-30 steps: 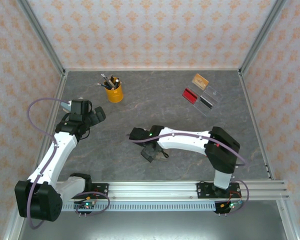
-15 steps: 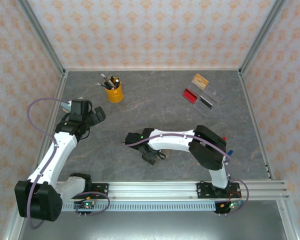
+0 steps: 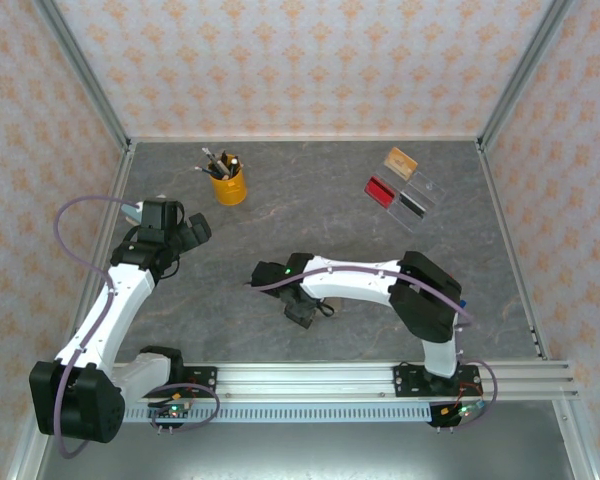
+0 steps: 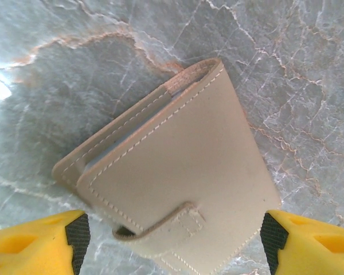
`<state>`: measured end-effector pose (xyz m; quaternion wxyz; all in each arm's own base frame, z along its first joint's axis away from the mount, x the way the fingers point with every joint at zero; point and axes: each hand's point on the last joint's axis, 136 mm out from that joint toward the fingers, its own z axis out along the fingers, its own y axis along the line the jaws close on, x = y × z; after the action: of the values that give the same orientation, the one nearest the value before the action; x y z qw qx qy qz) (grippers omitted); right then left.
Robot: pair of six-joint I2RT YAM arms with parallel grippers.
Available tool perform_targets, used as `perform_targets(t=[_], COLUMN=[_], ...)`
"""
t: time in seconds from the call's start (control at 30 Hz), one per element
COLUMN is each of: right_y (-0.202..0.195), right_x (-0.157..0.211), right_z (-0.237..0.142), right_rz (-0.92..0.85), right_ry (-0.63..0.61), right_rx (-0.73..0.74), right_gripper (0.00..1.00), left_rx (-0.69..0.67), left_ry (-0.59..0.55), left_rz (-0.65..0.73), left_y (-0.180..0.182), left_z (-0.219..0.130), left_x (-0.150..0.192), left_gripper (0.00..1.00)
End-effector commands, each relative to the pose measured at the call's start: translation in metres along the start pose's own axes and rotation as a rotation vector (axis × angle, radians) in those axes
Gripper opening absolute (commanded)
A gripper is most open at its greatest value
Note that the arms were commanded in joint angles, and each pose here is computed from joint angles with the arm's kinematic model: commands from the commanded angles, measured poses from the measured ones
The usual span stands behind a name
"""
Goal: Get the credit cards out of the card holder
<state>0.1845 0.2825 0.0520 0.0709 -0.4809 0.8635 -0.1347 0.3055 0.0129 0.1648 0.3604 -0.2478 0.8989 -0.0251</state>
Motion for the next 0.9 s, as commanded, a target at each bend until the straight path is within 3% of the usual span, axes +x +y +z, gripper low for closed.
perform_targets(t=[0.0, 0.4, 0.87], right_y=[-0.002, 0.002, 0.003], right_x=[0.02, 0.015, 0.007], right_z=[0.003, 0.025, 0.038], right_rz=[-0.061, -0.085, -0.013], right_ry=[0.066, 0.083, 0.064], right_rx=[0.017, 0.038, -0.03], right_gripper=[0.8, 0.78, 0.65], left_rx=[-0.031, -0.027, -0.006], left_ry=[-0.005, 0.007, 0.01], left_rz=[-0.011, -0.012, -0.017], left_y=[0.005, 0.004, 0.0], left_z=[-0.005, -0.003, -0.001], left_x=[-0.003, -0.001, 0.0], left_gripper=[1.0, 1.0, 1.0])
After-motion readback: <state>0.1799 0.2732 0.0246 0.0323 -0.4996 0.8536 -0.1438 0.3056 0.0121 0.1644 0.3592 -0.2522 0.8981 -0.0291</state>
